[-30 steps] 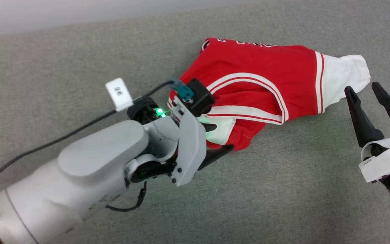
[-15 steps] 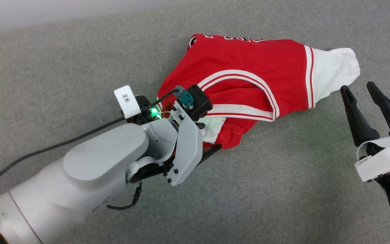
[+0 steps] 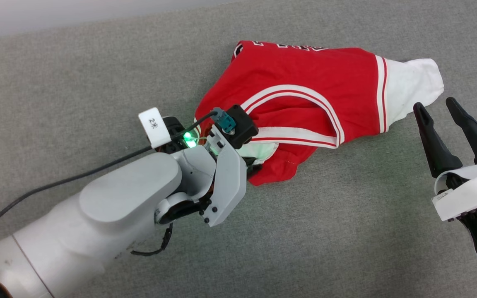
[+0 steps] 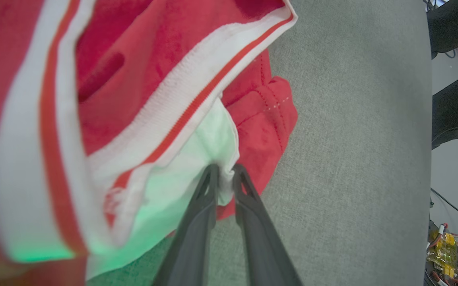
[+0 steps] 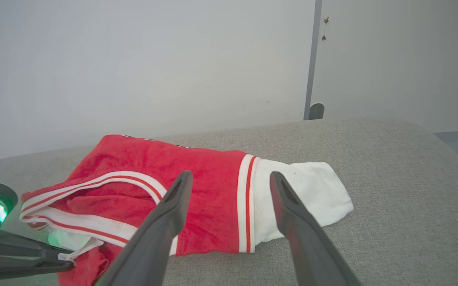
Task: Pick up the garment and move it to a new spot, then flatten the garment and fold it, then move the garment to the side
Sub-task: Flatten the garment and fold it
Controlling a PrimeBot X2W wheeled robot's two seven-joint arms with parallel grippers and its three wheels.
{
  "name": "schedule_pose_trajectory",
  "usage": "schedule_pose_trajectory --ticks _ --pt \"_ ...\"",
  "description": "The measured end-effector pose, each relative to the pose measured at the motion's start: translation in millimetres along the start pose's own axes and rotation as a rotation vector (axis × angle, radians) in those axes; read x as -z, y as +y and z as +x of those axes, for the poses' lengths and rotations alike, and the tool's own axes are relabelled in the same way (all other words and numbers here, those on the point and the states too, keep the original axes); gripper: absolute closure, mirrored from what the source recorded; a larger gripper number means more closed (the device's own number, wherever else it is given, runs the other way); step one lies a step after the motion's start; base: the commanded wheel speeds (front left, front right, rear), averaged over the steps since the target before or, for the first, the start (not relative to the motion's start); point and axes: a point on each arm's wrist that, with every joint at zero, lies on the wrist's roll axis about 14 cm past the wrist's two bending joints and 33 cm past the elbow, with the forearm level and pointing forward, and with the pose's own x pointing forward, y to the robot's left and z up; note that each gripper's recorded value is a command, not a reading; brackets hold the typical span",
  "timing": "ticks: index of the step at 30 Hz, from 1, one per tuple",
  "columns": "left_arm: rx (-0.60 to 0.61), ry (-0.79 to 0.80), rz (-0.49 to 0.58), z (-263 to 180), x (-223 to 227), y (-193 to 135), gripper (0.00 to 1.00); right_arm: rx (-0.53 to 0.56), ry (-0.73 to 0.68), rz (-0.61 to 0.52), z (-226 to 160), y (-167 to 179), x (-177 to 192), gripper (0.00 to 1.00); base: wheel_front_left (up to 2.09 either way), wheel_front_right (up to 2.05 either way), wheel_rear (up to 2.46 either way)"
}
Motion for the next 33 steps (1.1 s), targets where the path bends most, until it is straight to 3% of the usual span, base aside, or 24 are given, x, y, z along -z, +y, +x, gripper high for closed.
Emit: schedule_pose_trajectory --ticks 3,4,15,25,29,33 --pt "-0.004 -0.006 0.0 -2 -1 1 0.99 -0.004 -0.002 -0.001 1 1 -1 0.0 0.0 0.0 0.0" --pt "-0.005 -0.01 -0.005 -4 -1 1 1.0 -0.004 -0.004 -0.001 1 1 -2 0.0 0.0 0.0 0.0" --pt "-0.097 -0.172 -0.088 -60 -25 27 1.0 -0.037 -0.012 -0.005 1 12 -10 0.0 0.0 0.0 0.0" --pt "-0.427 -0.256 -0.144 -170 -4 102 1.0 -0.1 -0.014 -0.007 4 33 -19 0.0 0.0 0.0 0.0" --pt "-0.565 -0.291 -0.123 -211 1 128 1.0 -0.123 -0.006 -0.008 6 40 -19 0.0 0.0 0.0 0.0" --pt "-0.667 -0.359 -0.011 -238 -15 143 1.0 -0.135 -0.007 -0.011 9 44 -21 0.0 0.0 0.0 0.0"
